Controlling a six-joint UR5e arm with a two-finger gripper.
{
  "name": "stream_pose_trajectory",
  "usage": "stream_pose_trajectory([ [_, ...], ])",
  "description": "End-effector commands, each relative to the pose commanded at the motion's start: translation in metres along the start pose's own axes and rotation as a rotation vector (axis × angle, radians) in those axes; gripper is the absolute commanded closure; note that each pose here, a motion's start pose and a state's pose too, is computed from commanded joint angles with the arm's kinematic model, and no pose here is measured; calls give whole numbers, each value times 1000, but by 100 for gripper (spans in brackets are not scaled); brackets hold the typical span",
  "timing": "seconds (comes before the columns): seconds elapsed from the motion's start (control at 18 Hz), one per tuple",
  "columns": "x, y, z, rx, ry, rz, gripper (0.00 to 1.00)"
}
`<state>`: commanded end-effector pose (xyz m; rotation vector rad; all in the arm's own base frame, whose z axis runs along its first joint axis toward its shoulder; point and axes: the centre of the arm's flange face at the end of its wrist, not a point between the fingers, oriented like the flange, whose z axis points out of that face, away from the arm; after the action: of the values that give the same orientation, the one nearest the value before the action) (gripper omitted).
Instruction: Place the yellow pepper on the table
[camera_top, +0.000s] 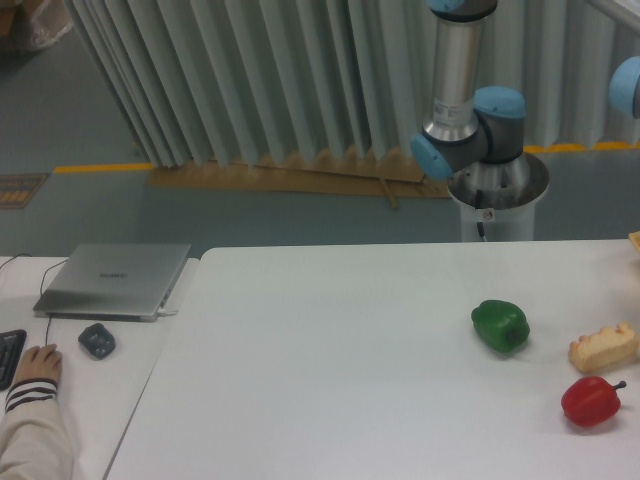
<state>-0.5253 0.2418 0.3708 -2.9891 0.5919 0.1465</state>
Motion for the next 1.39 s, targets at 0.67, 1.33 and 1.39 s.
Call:
stream_pose_trajectory([
  [0.67,-15,98,-32,-35,-152,-394,0],
  [1.33,-33,173,-38,-78,-186,-222,0],
  [1.39,-32,178,-40,-88,-186,-156,0],
])
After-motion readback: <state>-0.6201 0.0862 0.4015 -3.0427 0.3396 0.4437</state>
